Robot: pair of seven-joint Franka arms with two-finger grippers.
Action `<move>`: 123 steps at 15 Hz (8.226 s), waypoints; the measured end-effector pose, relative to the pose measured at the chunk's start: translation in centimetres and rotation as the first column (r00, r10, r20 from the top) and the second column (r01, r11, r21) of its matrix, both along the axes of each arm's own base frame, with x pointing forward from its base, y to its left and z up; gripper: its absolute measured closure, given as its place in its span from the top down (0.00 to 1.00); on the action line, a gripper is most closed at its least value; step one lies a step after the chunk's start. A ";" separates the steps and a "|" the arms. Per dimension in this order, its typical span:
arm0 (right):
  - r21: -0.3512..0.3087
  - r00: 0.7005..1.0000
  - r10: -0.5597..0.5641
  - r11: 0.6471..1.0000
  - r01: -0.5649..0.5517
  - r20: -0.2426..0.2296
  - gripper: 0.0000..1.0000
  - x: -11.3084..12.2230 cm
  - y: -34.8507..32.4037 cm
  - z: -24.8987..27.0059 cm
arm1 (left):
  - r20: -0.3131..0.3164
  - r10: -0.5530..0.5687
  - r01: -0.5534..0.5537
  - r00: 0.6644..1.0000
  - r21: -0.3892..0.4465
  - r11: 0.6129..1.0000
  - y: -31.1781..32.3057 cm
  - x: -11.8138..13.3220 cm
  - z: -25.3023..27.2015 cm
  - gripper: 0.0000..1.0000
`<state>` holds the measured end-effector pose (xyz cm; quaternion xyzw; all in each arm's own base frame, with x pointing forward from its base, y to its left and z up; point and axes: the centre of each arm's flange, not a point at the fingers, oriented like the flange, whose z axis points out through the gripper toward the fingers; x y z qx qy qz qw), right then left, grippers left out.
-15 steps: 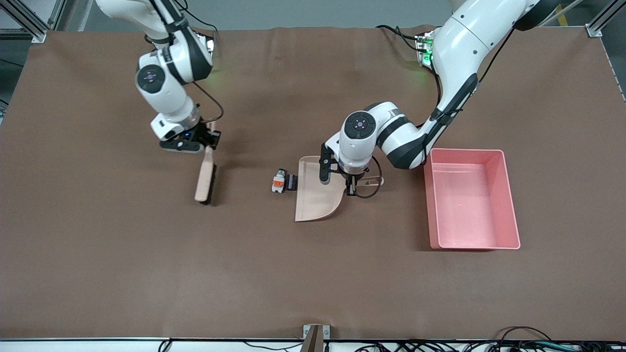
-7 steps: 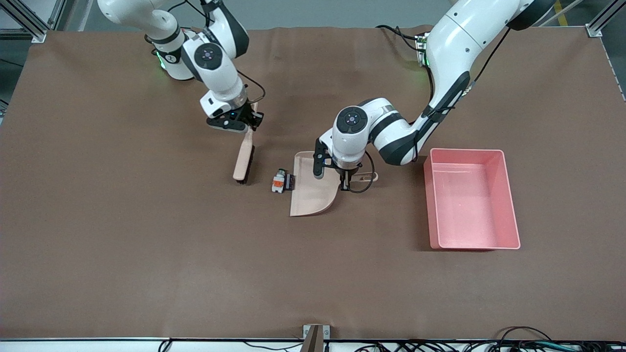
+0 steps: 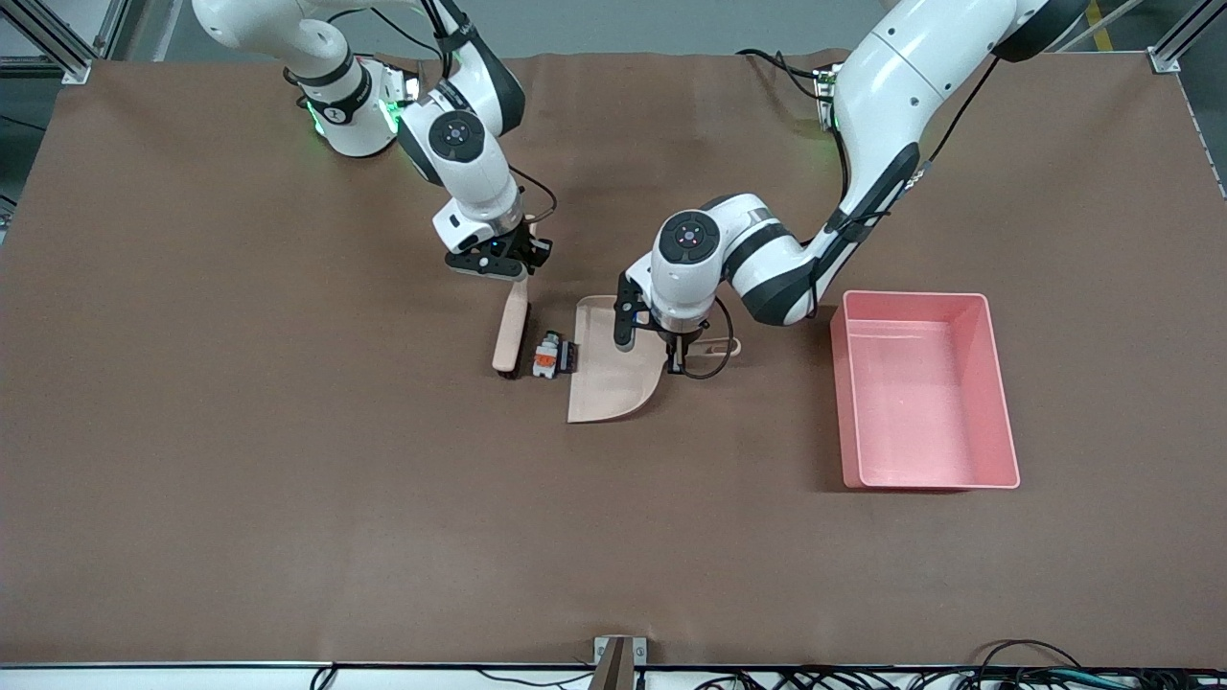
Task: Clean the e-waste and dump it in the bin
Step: 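Sweep the capacitor and switch into the dustpan with the brush, then carry the dustpan over the pink bin while the right gripper withdraws, then tilt the dustpan over the pink bin with the left gripper, then set the dustpan back on the table with the left gripper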
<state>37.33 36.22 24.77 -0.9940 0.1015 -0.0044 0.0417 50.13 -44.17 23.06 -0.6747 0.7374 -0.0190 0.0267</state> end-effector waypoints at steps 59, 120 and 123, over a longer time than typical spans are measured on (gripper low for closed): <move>-0.030 0.993 0.083 0.996 -0.086 -0.088 0.74 -0.5 -44.0 -2.4 | -0.055 0.148 -0.156 0.987 -0.192 0.969 49.0 15.4 15.8 0.33; -0.075 0.980 0.190 0.978 -0.194 -0.056 1.00 16.7 -41.7 39.9 | 0.168 0.176 -0.200 0.970 0.134 0.971 16.8 10.7 23.6 0.33; -0.099 0.975 0.215 0.971 -0.220 -0.061 1.00 16.7 -40.5 40.0 | 0.110 0.150 -0.159 0.983 0.079 0.984 11.4 9.4 18.1 0.33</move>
